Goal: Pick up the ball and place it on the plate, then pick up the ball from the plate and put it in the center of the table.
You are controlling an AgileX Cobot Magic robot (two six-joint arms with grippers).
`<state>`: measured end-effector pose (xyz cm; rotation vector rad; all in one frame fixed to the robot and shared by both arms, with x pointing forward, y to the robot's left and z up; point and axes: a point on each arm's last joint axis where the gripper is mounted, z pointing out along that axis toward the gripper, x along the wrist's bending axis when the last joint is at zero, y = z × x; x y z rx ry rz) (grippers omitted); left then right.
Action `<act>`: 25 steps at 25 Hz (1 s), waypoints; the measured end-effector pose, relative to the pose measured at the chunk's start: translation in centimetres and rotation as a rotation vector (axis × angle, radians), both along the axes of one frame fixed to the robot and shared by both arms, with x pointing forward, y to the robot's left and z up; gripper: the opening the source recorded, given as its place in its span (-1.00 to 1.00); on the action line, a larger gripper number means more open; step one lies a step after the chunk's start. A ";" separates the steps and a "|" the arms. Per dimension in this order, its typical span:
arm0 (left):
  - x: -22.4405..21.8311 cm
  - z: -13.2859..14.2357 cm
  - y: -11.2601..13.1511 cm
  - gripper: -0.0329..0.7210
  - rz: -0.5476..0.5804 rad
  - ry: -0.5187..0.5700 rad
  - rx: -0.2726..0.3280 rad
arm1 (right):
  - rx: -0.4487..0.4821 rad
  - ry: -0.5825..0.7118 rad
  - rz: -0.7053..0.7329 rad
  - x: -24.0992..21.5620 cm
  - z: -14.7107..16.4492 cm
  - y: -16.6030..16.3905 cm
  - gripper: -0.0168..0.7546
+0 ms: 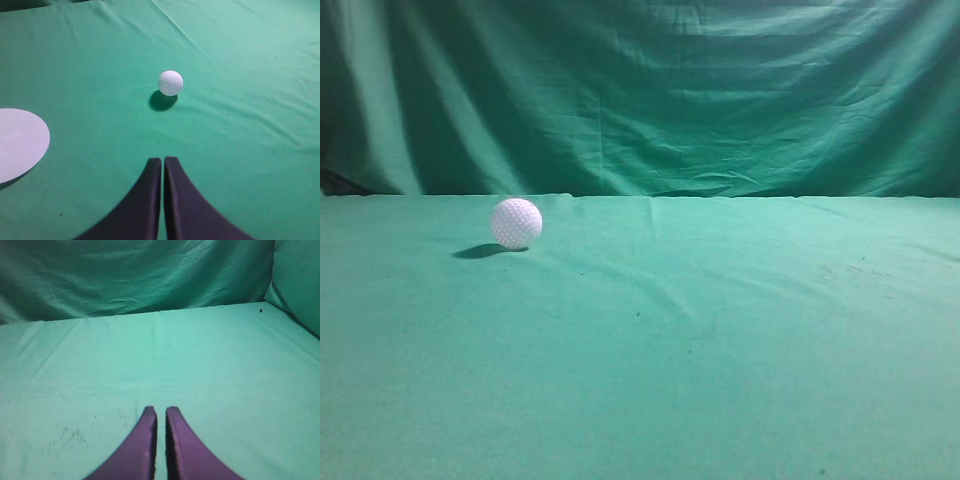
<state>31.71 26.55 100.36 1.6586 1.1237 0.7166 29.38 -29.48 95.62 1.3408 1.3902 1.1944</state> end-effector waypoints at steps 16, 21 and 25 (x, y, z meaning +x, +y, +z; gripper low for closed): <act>0.0 0.0 0.0 -0.91 0.000 0.000 0.000 | -0.046 0.116 -0.002 -0.3 -1.1 -0.1 -0.79; 0.0 0.0 0.0 -0.91 0.000 0.000 0.000 | -0.046 0.116 -0.002 -0.3 -1.1 -0.1 -0.79; 0.0 0.0 0.0 -0.91 0.000 0.000 0.000 | -0.047 0.116 -0.002 -0.3 -1.1 -0.1 -0.79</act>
